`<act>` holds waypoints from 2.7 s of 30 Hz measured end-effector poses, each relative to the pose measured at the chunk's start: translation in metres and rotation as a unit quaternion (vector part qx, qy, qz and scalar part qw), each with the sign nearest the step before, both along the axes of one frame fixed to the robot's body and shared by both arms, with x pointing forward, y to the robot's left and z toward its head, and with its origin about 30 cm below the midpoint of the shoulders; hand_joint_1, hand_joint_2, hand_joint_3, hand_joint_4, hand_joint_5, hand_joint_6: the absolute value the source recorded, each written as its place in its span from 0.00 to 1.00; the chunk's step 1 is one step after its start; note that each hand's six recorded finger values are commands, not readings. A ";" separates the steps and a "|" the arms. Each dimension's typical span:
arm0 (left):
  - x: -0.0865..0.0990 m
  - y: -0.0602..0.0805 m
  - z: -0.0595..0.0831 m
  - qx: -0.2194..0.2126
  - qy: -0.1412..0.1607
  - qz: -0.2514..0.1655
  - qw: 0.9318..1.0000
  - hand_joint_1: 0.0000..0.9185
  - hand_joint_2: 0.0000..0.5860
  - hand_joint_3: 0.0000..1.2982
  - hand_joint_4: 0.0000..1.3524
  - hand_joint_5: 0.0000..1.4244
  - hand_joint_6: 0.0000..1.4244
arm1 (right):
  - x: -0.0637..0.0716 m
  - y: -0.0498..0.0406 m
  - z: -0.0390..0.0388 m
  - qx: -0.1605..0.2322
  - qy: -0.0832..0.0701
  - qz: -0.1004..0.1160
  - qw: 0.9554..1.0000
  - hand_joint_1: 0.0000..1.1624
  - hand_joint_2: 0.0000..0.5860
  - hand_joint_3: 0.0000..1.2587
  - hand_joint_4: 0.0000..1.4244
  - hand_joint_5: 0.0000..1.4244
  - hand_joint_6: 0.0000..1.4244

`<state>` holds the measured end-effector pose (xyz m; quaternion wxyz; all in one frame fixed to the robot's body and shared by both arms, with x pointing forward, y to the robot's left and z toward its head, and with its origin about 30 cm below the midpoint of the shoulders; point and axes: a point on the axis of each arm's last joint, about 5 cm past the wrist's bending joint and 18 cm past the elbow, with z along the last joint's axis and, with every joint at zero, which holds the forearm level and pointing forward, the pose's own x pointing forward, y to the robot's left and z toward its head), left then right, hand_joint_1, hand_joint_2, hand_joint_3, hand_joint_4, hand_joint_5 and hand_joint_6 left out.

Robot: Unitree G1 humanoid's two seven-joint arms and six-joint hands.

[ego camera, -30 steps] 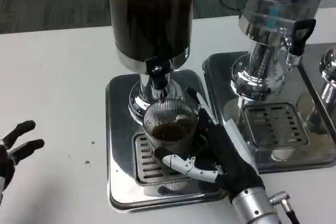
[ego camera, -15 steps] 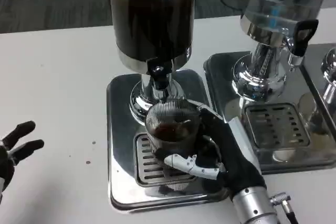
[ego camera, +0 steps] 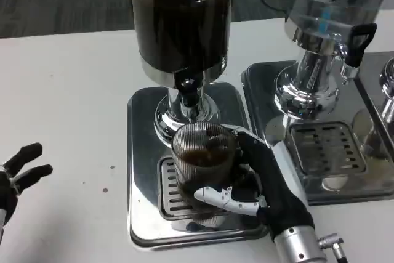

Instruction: Grasp the cup under the faucet to collect the drink, then remove the cup.

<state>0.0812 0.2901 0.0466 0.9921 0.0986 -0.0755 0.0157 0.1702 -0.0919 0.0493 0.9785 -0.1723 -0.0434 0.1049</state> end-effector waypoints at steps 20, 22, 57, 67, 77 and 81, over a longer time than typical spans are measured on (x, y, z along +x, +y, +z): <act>0.004 -0.001 -0.001 -0.004 0.007 -0.009 1.000 0.00 0.25 0.22 0.13 0.20 0.14 | -0.014 -0.0020 -0.0052 -0.011 -0.029 -0.041 0.999 0.79 0.31 0.38 0.41 0.48 0.67; 0.005 -0.001 -0.001 -0.003 0.007 -0.011 1.000 0.00 0.25 0.22 0.13 0.20 0.14 | -0.015 -0.0024 -0.0057 -0.014 -0.031 -0.047 0.998 0.79 0.31 0.39 0.41 0.48 0.69; 0.019 0.002 0.012 0.223 0.038 -0.067 0.972 0.00 0.26 0.00 0.00 0.00 0.00 | -0.038 -0.0198 0.0009 -0.024 -0.062 -0.099 0.993 0.78 0.30 0.42 0.43 0.52 0.75; 0.023 -0.005 0.029 0.434 0.031 -0.131 0.891 0.00 0.20 0.00 0.00 0.00 0.00 | -0.044 -0.0184 0.0057 -0.016 -0.074 -0.090 0.993 0.78 0.30 0.43 0.43 0.52 0.76; 0.017 -0.004 0.032 0.479 0.042 -0.129 0.867 0.00 0.15 0.00 0.00 0.00 0.00 | -0.052 -0.0192 0.0118 -0.015 -0.081 -0.066 0.994 0.78 0.30 0.43 0.44 0.52 0.76; 0.014 -0.007 0.031 0.480 0.047 -0.132 0.866 0.00 0.15 0.00 0.00 0.00 0.00 | -0.057 -0.0201 0.0133 -0.017 -0.078 -0.054 0.995 0.78 0.30 0.43 0.44 0.52 0.76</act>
